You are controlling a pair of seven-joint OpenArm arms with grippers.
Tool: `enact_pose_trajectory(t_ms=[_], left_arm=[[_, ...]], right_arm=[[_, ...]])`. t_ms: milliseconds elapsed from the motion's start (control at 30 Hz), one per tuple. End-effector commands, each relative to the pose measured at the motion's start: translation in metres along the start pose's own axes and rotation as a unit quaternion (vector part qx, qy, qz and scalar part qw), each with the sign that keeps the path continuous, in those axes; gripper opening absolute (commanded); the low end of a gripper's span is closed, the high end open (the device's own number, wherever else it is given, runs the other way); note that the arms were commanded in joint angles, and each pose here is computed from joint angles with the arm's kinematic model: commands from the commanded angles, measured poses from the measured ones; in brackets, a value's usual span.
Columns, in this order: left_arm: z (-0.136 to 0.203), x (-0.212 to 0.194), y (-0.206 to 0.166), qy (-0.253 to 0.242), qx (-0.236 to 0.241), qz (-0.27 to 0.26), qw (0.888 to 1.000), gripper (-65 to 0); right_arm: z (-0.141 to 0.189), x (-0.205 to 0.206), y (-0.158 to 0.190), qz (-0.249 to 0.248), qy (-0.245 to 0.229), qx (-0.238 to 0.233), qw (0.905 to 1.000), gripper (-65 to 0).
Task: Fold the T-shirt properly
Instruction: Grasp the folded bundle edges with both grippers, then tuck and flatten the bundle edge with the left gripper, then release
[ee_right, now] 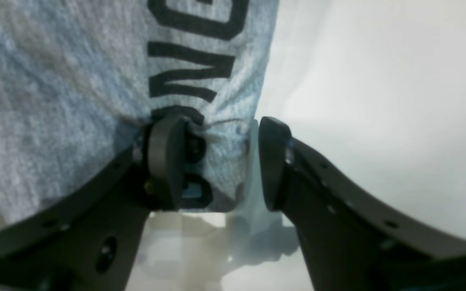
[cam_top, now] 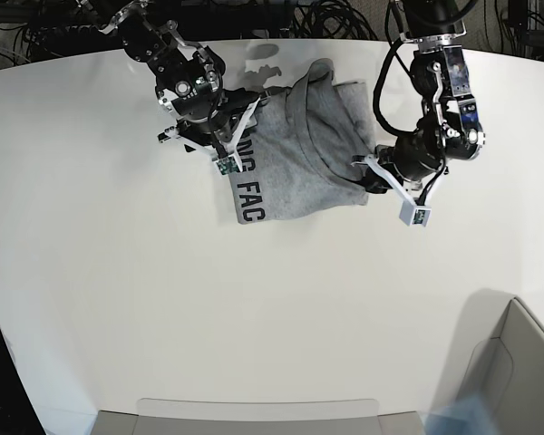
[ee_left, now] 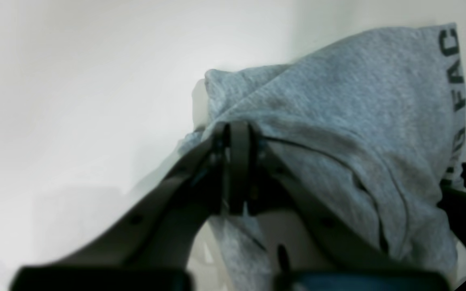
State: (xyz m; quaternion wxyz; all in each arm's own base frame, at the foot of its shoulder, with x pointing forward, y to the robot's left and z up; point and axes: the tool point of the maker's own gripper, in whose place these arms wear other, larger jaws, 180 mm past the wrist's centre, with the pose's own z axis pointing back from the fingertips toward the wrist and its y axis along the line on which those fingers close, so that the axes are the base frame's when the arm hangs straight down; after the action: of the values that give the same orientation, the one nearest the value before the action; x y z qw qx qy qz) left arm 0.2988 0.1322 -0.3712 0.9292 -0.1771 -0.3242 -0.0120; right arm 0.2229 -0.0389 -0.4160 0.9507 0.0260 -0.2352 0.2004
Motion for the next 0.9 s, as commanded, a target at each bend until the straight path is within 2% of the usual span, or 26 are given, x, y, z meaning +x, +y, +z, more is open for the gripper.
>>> enact_pose_trajectory(t_ms=[0,133,233,633,700,767,867], left_arm=[[0.008,0.017,-0.004,-0.031,-0.002,-0.008,0.999,-55.0],[0.023,0.02,-0.001,-0.052,0.025,0.03,0.998,-43.3],[0.026,0.02,0.004,-0.056,0.041,0.062,0.996,-37.5],[0.018,0.003,0.025,-0.023,0.09,0.061,0.994,-36.2],[0.017,0.0,0.025,-0.013,0.086,0.042,0.995,-36.2],[0.014,-0.003,0.016,0.0,0.069,-0.003,0.998,-36.2],[0.014,-0.016,0.016,0.012,0.067,-0.01,0.998,-36.2]], right_arm=[[0.002,-0.001,0.001,0.0,0.005,0.003,1.0,-35.7],[0.002,0.001,0.0,0.0,0.003,0.002,1.0,-35.7],[0.002,0.001,0.001,0.001,0.003,0.003,1.0,-35.7],[0.002,-0.001,0.001,0.002,0.005,0.003,1.0,-35.7],[0.002,-0.001,0.0,0.002,0.006,0.003,1.0,-35.7],[0.002,-0.001,0.001,0.002,0.005,0.003,1.0,-35.7],[0.002,-0.001,0.001,0.002,0.005,0.003,1.0,-35.7]])
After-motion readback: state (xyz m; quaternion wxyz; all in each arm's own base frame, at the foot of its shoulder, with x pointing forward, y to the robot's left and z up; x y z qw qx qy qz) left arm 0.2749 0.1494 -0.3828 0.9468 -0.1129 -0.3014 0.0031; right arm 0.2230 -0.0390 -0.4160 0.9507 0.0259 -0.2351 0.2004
